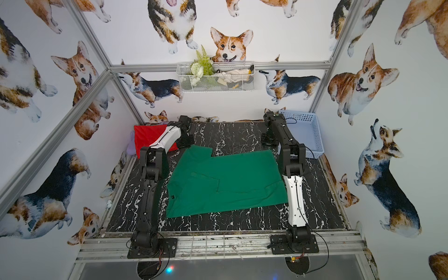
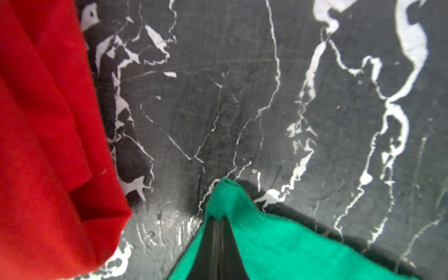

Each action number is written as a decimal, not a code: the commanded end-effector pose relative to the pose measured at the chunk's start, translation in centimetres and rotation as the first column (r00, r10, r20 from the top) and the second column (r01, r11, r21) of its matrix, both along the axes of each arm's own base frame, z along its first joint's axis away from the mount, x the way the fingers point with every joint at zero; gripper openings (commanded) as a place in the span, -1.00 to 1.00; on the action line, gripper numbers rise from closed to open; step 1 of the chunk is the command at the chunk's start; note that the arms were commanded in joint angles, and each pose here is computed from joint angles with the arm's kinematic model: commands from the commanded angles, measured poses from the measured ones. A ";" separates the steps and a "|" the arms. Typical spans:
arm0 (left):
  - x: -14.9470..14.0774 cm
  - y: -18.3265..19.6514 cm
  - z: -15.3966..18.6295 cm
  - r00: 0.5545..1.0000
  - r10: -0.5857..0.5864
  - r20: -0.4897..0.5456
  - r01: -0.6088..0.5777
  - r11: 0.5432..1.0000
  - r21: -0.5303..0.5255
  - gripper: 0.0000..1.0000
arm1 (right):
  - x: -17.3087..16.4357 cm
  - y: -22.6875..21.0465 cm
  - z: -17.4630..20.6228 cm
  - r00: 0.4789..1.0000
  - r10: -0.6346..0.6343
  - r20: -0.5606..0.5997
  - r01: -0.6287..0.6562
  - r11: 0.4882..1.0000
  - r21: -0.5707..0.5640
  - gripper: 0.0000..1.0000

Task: Fold and stack t-shirts
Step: Fold the T-shirt.

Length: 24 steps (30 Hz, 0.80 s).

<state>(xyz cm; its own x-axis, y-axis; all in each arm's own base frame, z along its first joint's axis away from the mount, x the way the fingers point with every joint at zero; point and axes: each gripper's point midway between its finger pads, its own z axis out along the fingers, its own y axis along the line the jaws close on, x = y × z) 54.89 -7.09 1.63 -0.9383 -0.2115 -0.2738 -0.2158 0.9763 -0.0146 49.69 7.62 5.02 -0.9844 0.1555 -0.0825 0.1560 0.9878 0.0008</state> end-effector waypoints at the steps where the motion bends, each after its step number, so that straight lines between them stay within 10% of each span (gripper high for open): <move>1: -0.4 -0.1 -1.4 0.999 -0.010 -0.030 0.010 1.000 -0.012 -1.00 | -0.6 -0.8 -0.6 0.999 0.010 -0.034 -0.011 0.999 -0.044 -0.19; 9: -0.4 -0.3 -1.4 0.999 -0.016 -0.030 0.015 1.000 -0.022 -1.00 | -0.8 -1.0 -1.7 0.998 0.009 -0.056 -0.012 0.998 -0.055 -0.22; 15: -0.3 -0.3 -1.2 1.000 -0.017 -0.024 0.016 1.000 -0.027 -1.00 | -0.8 -0.9 -2.5 0.998 0.009 -0.069 -0.013 0.999 -0.053 -0.47; 18: -0.3 -0.3 -1.1 1.000 -0.017 -0.020 0.016 0.999 -0.028 -1.00 | -0.8 -0.8 -2.6 0.997 0.010 -0.071 -0.013 0.999 -0.047 -0.97; 24: -0.1 -0.6 -0.1 0.999 -0.026 0.020 0.027 0.998 -0.051 -1.00 | -0.8 -0.8 -2.1 0.998 0.009 -0.062 -0.011 0.999 -0.044 -1.00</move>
<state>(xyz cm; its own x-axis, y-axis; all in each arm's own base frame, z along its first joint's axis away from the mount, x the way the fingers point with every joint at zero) 54.88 -7.28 1.67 -0.9369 -0.2111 -0.2786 -0.2085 0.9772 -0.0392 49.08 7.02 2.58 -0.9879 0.1516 -0.0313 0.1530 0.9871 -0.0466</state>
